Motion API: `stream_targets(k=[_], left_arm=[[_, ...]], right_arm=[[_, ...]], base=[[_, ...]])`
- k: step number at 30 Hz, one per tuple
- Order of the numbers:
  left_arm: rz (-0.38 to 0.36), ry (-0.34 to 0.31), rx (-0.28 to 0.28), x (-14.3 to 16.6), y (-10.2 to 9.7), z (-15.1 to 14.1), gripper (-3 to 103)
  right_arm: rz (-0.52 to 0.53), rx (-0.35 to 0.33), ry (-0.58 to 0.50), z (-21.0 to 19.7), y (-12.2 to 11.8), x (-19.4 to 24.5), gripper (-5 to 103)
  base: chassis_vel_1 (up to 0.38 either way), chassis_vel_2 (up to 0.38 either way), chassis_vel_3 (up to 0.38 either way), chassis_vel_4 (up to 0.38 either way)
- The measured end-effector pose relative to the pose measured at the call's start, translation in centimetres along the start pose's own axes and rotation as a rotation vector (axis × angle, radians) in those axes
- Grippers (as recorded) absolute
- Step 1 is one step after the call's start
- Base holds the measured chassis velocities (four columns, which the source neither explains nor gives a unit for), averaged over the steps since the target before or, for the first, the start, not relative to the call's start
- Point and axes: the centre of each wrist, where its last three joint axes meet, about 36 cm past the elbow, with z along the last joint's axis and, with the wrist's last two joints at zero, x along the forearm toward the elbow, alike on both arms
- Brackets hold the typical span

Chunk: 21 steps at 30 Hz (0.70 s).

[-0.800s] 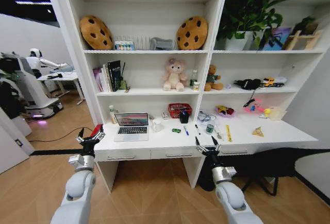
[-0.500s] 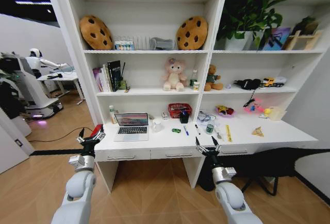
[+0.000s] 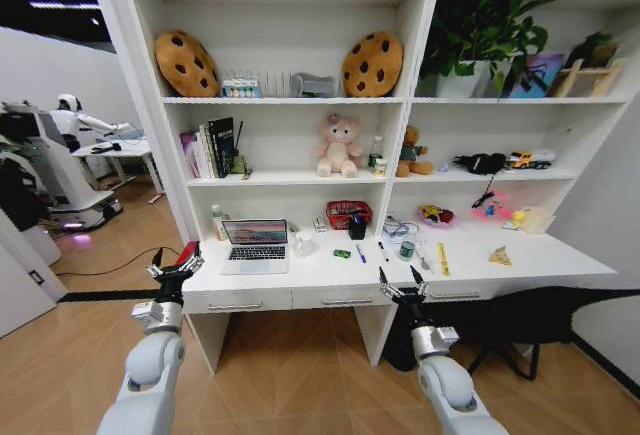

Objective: Organize the objects on the table.

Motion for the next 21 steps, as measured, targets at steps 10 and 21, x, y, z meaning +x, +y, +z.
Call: stream_targets(k=[10, 21], left_arm=[[0.004, 0.008, -0.001, 0.08, -0.01, 0.23, 100], [0.006, 0.015, -0.002, 0.26, 0.03, 0.65, 100]], right_arm=[[-0.016, -0.002, -0.005, 0.14, 0.06, 0.16, 100], [-0.028, -0.013, -0.013, 0.23, 0.20, 0.21, 100]], base=[[0.000, 0.000, 0.000, 0.000], [0.000, 0.000, 0.000, 0.000]])
